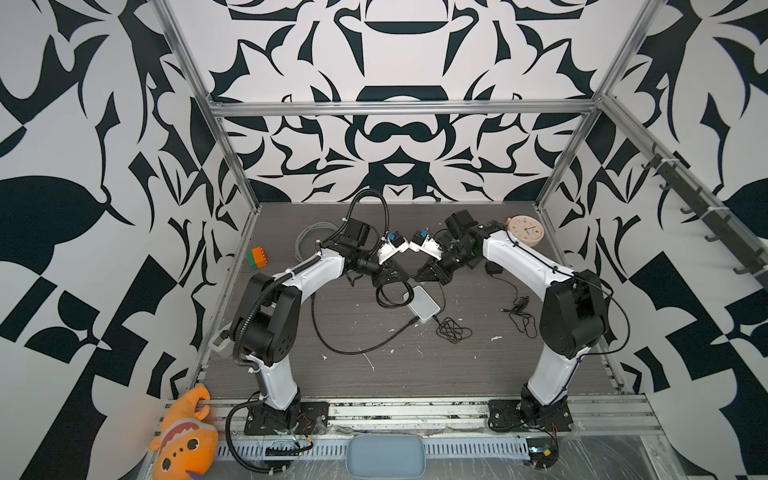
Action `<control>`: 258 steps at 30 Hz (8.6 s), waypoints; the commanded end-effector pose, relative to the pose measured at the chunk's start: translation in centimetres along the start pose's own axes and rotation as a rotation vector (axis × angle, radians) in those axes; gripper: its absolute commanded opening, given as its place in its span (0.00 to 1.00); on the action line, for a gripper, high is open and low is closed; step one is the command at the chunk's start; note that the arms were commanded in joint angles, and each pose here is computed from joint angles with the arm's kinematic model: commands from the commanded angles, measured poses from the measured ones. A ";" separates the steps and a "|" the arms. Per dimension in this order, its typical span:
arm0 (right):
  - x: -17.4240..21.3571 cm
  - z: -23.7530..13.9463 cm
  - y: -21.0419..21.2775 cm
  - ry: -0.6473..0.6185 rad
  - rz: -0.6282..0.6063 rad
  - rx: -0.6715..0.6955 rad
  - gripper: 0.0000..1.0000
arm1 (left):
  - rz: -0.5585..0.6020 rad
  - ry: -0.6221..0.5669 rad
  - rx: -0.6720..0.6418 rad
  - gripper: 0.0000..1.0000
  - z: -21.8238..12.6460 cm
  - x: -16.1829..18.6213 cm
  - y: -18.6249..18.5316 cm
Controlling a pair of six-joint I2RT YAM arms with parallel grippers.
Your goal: Insert the plug into the switch port
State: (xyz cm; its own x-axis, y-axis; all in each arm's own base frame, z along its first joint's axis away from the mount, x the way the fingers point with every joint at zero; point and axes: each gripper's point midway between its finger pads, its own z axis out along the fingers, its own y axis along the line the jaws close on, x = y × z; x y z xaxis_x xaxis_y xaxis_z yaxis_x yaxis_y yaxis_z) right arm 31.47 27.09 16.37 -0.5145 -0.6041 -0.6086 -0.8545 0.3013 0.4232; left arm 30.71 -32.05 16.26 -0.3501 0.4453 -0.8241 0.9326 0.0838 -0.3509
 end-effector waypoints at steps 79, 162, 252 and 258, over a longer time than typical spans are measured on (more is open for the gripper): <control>-1.4 0.1 -5.6 -0.812 1.443 0.110 0.21 | 0.466 0.129 -0.574 0.00 0.6 0.2 1.6; -0.5 -0.7 -2.4 -0.688 0.971 0.208 0.33 | 0.260 0.139 -0.460 0.00 -0.2 0.8 0.8; 5.3 4.7 -8.1 -0.332 0.615 0.445 0.41 | -0.161 0.414 -0.605 0.00 5.6 16.0 0.5; 6.1 5.7 -8.3 -0.275 0.608 0.437 0.41 | -0.140 0.396 -0.621 0.00 5.8 16.4 0.6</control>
State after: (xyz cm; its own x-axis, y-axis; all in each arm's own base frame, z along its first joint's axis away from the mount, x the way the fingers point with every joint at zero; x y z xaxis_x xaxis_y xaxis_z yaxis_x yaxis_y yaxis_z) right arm 34.56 24.51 4.61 -0.8643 -0.0224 -0.5025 -0.2940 0.8331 0.4685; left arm 26.00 -31.23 2.23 -0.4800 0.6578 -0.5805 0.8147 0.5796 -0.0168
